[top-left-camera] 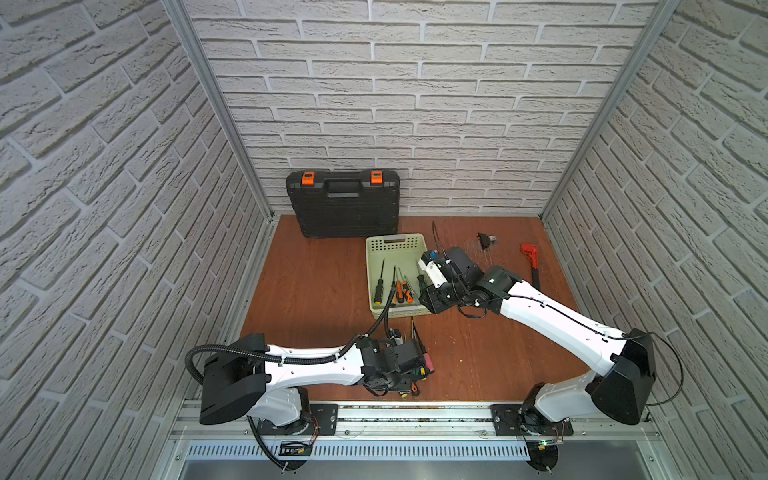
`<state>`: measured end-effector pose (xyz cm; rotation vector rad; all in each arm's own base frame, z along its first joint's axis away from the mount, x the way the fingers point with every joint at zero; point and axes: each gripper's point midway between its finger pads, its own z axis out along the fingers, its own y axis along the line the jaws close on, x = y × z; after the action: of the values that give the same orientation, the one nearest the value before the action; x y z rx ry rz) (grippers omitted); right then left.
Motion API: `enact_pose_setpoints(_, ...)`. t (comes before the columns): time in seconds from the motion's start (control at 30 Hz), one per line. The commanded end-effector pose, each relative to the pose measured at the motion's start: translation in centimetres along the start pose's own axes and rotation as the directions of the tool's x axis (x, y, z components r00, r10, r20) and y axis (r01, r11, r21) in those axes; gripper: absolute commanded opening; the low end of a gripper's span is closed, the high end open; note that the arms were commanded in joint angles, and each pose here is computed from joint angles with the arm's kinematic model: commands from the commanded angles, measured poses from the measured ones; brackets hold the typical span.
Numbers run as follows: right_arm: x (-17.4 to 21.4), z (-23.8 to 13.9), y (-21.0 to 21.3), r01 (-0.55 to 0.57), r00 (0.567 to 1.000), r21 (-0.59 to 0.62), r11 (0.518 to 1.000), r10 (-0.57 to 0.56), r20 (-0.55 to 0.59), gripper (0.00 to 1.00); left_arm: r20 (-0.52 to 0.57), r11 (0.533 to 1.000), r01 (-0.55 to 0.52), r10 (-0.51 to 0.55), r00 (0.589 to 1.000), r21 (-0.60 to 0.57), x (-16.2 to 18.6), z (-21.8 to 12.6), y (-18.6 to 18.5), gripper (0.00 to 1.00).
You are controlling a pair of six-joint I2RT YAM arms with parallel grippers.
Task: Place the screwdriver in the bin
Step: 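Raise the right gripper while the left gripper reaches the screwdriver row, then grasp the black-yellow screwdriver with the left gripper and lift it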
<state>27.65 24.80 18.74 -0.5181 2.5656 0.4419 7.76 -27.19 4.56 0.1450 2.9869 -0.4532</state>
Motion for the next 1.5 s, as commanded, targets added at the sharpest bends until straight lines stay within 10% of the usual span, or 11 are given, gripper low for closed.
enact_pose_setpoints(0.0,-0.6,-0.3,-0.1,-0.007,0.999,-0.002,1.0,0.007,0.053,0.41,0.008,0.999,0.032,-0.032,0.999,-0.006,0.0,0.2,-0.1,0.54)
enact_pose_setpoints(1.47,-0.2,1.1,1.2,-0.061,0.998,-0.082,0.995,0.064,0.028,0.38,-0.003,0.978,0.03,-0.031,1.0,-0.208,0.6,1.6,4.6,0.35)
